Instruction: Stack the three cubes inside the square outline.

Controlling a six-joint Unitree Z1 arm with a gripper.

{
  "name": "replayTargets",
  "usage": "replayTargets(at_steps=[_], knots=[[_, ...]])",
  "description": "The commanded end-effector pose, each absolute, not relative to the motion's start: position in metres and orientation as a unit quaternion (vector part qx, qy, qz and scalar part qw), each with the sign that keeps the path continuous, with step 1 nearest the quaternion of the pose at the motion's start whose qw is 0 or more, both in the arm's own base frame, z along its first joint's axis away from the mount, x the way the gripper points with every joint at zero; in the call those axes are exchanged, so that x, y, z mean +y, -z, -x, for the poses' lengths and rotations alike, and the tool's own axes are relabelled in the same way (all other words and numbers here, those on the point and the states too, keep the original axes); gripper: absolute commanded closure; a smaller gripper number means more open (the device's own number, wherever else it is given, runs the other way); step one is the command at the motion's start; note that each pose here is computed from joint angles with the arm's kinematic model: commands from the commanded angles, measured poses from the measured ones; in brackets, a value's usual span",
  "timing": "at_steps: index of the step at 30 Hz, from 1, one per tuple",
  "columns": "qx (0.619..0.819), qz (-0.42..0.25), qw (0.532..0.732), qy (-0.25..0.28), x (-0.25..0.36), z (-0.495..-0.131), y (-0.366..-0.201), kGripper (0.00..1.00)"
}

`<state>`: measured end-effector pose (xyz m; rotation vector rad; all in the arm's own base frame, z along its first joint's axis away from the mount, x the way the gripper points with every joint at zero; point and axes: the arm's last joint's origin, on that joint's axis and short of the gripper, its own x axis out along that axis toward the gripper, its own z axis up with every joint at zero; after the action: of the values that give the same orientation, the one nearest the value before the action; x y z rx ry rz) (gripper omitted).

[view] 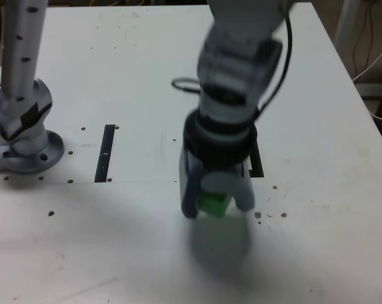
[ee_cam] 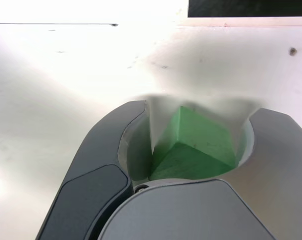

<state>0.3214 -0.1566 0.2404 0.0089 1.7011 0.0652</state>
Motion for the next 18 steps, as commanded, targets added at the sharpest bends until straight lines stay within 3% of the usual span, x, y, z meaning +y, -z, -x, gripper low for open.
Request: replayTargets(at_steps=[1, 11, 18], knots=[[0.744, -0.007, 0.668, -0.019, -0.154, -0.317, -0.256, 0.74], [0.717, -0.051, 0.695, 0.004, -0.133, -0.291, -0.312, 0.74], [0.714, -0.093, 0.693, 0.029, -0.097, -0.293, -0.327, 0.74]])
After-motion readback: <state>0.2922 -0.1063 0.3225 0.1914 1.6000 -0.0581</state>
